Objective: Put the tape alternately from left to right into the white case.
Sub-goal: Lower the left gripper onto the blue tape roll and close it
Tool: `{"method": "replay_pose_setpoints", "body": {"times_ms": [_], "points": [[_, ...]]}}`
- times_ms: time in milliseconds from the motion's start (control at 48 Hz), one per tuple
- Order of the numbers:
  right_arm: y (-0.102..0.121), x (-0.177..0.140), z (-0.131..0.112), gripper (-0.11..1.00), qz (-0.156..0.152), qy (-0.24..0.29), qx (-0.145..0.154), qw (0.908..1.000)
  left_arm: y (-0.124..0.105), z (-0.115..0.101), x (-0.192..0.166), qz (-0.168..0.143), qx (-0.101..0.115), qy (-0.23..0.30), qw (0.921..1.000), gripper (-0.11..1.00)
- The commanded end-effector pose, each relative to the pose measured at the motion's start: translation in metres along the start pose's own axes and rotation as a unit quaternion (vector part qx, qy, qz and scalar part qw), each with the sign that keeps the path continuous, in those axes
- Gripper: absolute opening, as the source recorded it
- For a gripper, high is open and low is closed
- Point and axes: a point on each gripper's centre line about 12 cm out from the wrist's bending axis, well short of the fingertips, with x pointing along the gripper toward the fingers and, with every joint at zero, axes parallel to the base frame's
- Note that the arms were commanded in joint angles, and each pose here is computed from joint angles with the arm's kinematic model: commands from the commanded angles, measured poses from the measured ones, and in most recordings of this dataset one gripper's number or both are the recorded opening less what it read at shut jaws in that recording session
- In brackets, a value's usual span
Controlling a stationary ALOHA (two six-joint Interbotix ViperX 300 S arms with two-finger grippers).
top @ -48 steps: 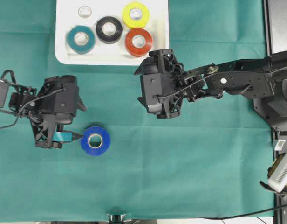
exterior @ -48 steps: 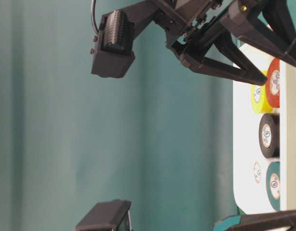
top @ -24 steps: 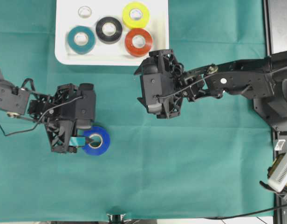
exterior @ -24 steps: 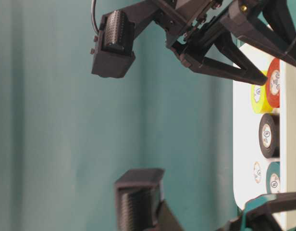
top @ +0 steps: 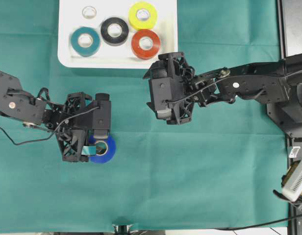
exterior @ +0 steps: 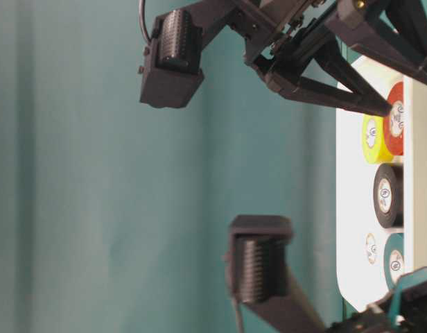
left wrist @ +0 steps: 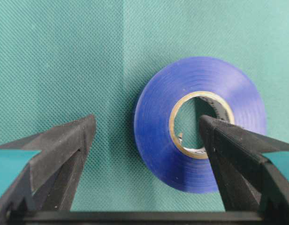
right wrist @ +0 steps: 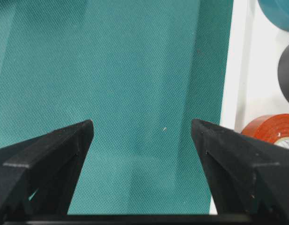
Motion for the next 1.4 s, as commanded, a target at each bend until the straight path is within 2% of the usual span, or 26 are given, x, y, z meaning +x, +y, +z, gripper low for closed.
{"method": "replay_pose_setpoints", "body": {"times_ms": [0, 188, 438, 521, 729, 1000, 1376], "points": [[-0.001, -0.008, 0.011, 0.82, 0.002, -0.022, -0.001, 0.9998, -0.004, 0.007, 0.0, -0.004, 0.002, -0.009, 0.9999, 0.99], [-0.001, -0.008, 0.01, 0.82, 0.001, -0.02, -0.001, 0.9998, -0.003, 0.001, 0.007, -0.002, 0.002, 0.001, 1.0, 0.99], [-0.001, -0.008, 0.01, 0.82, 0.001, -0.02, -0.001, 0.9998, -0.004, 0.006, 0.002, -0.004, 0.004, -0.007, 1.0, 0.96], [-0.001, -0.008, 0.01, 0.82, 0.001, -0.02, -0.001, 0.9998, -0.004, 0.007, 0.001, -0.004, 0.006, -0.009, 0.9999, 0.84], [-0.001, -0.008, 0.01, 0.82, 0.001, -0.02, -0.001, 0.9998, -0.003, 0.004, -0.002, -0.003, 0.005, -0.008, 1.0, 0.28], [-0.001, -0.008, 0.01, 0.82, 0.0, -0.018, -0.001, 0.9998, -0.004, 0.006, -0.007, -0.005, 0.005, -0.014, 0.9999, 0.28], [-0.001, -0.008, 0.01, 0.82, 0.0, -0.019, 0.0, 0.9998, -0.01, 0.036, -0.055, -0.017, 0.009, -0.07, 0.9974, 0.28]]}}
